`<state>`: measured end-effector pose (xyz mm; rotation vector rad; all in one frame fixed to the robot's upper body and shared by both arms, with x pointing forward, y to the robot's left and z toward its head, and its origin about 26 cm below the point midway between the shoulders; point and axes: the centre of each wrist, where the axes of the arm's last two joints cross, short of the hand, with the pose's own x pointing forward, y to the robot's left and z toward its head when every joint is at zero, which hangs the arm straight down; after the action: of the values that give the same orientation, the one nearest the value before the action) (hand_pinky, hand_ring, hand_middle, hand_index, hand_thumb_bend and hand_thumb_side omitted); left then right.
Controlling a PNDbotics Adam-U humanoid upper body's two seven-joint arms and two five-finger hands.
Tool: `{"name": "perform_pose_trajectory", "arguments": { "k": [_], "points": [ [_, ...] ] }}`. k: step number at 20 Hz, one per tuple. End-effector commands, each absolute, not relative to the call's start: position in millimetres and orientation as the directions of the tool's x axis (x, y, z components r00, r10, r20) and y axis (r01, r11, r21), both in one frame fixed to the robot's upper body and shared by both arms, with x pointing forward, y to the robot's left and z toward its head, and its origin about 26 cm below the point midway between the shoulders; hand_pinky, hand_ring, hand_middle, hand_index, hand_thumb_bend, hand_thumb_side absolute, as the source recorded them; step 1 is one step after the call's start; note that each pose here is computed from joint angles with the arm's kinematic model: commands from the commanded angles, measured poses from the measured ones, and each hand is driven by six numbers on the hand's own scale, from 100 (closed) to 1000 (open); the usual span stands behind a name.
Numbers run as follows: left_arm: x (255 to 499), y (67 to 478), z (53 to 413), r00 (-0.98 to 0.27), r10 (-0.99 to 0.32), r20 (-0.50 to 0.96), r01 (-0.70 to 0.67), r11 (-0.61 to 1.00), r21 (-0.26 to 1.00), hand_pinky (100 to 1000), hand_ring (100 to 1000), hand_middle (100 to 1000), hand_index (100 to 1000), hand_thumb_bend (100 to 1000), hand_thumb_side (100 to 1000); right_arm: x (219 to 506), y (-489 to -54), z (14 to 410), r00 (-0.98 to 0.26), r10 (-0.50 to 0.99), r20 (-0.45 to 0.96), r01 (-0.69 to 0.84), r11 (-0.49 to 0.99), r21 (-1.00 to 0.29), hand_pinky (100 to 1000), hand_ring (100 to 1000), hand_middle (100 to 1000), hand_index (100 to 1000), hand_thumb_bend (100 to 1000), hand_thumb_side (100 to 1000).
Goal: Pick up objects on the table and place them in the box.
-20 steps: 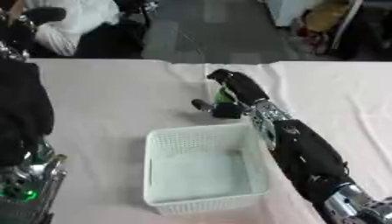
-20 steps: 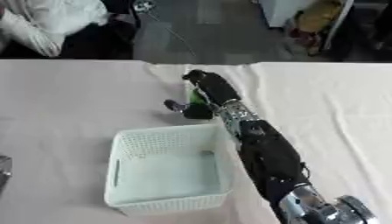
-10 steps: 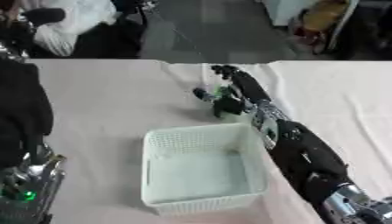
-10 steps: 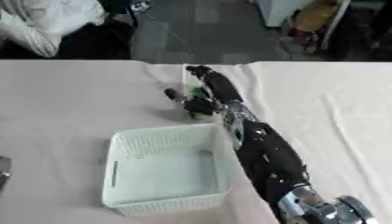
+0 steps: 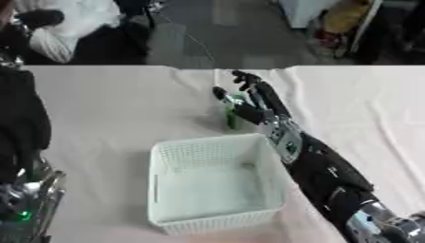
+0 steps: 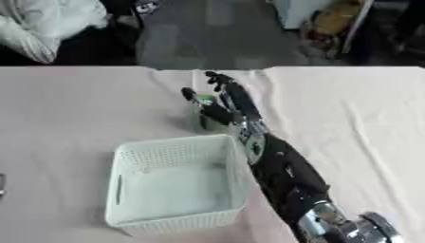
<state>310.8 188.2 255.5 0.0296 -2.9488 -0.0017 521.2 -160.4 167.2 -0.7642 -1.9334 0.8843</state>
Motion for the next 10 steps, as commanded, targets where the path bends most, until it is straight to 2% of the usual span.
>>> {"name": "perform_pose_trajectory", "arguments": {
  "k": [1,10],
  "points": [
    [307.9,188.5,263.5,-0.987,-0.011,0.160,-0.010,1.000,0.011,660,787,908,900,328,1000,523.1,-166.7,176.1,-0.444,0.795,0.414,0.189,0.534,-0.824,742,732,769,936,620,1000],
    [307.8,186.7,264.8,-0.988,-0.001,0.154,0.000,1.000,0.009,661,787,909,901,327,1000,522.4,-166.0,173.6,-0.415,0.852,0.319,0.206,0.430,-0.879,758,744,784,928,631,1000]
  ]
}}
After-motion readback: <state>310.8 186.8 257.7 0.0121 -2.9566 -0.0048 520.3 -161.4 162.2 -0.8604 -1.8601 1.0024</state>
